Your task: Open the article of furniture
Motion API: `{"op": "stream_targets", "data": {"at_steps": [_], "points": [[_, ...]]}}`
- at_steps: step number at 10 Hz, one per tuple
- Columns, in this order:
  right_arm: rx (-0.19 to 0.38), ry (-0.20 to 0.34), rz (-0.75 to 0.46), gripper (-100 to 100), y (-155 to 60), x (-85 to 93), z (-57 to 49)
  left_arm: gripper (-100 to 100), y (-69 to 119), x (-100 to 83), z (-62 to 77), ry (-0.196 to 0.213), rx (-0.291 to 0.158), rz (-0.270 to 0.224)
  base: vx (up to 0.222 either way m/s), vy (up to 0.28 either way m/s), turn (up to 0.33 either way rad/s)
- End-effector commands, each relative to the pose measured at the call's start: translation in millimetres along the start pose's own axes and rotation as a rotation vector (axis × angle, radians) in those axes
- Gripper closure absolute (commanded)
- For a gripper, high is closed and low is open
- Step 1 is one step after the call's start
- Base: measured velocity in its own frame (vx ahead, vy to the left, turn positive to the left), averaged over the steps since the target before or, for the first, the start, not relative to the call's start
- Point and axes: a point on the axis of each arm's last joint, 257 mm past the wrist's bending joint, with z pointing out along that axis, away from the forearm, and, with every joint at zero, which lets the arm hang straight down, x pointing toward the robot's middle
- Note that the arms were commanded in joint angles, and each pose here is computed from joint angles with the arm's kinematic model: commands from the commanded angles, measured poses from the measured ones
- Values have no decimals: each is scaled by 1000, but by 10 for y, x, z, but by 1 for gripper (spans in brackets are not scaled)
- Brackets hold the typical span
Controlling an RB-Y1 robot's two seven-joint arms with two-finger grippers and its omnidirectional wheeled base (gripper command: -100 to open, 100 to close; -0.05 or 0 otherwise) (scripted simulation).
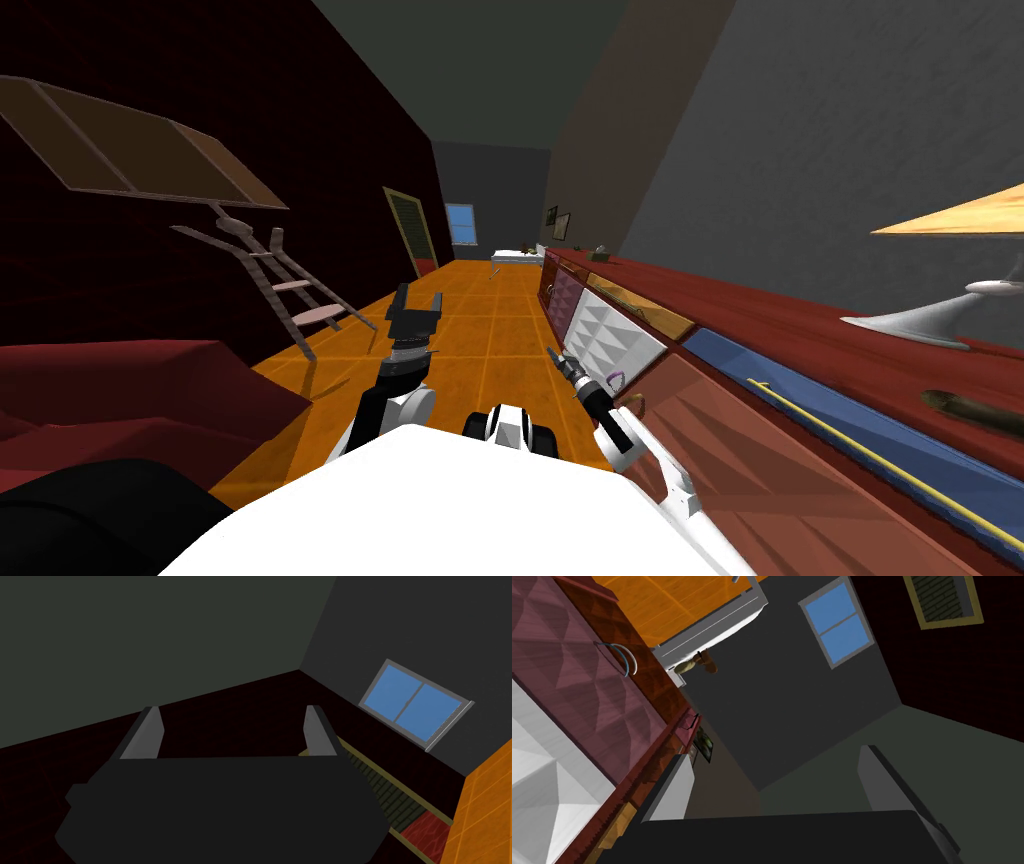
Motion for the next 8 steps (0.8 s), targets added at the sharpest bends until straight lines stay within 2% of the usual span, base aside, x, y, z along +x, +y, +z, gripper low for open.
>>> {"op": "stream_targets", "data": {"at_steps": [1,2,3,4,5,6,7,8], "points": [[79,107,-133,-100,-435,281,-94,0,0,-1,0,0,0,0,-59,66,213],[89,115,-136,-100,-495,310,-113,0,0,0,0,0,0,0,-46,49,135],[132,171,-210,-100,-742,444,-170,0,0,-1,0,0,0,0,-54,47,245],[138,179,-222,-100,-796,439,-196,0,0,0,0,0,0,0,-41,33,146],[187,237,-300,-100,-1092,546,-291,0,0,-1,-1,0,0,0,-37,40,213],[189,241,-310,-100,-1124,528,-309,0,0,-1,0,0,0,0,-30,30,116],[240,299,-392,-100,-1445,590,-434,0,0,-1,-1,0,0,0,-42,41,245],[243,302,-401,-100,-1473,570,-450,0,0,0,0,0,0,0,-30,33,112]]}}
